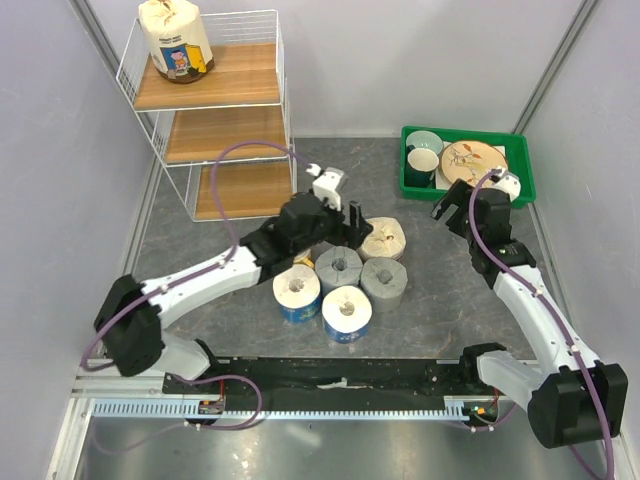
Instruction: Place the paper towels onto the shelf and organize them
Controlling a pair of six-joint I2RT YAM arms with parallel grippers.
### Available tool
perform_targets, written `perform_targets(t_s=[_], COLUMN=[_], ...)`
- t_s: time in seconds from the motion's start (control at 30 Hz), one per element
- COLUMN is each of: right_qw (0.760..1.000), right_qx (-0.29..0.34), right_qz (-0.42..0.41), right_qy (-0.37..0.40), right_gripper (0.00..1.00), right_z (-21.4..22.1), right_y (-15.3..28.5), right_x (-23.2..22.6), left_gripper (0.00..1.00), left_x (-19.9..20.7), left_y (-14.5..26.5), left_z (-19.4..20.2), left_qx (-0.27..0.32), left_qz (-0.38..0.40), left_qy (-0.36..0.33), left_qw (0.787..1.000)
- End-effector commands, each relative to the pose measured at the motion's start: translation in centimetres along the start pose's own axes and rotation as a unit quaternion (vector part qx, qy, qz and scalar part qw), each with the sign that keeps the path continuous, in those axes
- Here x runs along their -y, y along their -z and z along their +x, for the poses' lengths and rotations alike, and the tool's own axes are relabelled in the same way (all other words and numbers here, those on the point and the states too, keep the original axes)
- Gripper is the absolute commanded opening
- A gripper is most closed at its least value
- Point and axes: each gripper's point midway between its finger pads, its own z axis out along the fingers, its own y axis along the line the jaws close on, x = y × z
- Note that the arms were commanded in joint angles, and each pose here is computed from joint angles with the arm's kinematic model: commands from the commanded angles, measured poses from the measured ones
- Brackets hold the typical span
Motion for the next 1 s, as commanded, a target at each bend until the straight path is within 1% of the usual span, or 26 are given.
perform_targets(t_s=[0.0,0.17,0.5,0.57,0.7,0.83,0.9,0.97], right_qw=[1.000,1.000,1.000,1.000,1.000,1.000,1.000,1.000], right_qx=[0.016,0.018,0.011,0.007,0.008,0.006,0.004,0.003], right_qz=[-0.006,-0.006,-0.005,-0.003,-0.001,0.002,0.001,0.000], right_qy=[-0.013,-0.011,-0.015,-0.014,-0.013,-0.013,-0.014,-0.015], right_gripper=[0.98,0.98,0.98,0.98,0.98,0.98,0.98,0.98], right_z=[-1.1,-1.3,-1.0,-0.8,-0.8,-0.7,-0.6,-0.6], right_y=[0.5,0.6,0.3,0.2,0.2,0.1,0.0,0.0], right_x=[0.0,0.2,0.4,0.6,0.7,0.9,0.8,0.8], left_gripper=[0.84,0.84,0.84,0.84,0.79,0.77,0.76,0.72], left_x=[0.2,-0.3,-1.4,-1.4,-1.4,-1.5,-1.9,-2.1], left_y=[-3.0,-5.4,-7.7,-8.0,-8.5,-9.4,-9.4,-9.8], left_z=[-2.0,-0.1,4.3,4.7,6.1,6.7,7.5,7.9], left_qx=[0.040,0.009,-0.047,-0.054,-0.078,-0.089,-0.106,-0.113], left_qz=[-0.052,-0.071,-0.086,-0.085,-0.084,-0.084,-0.092,-0.095], left_qy=[-0.042,-0.055,-0.072,-0.075,-0.083,-0.094,-0.100,-0.101], left_qw=[0.997,0.996,0.993,0.992,0.990,0.988,0.985,0.984])
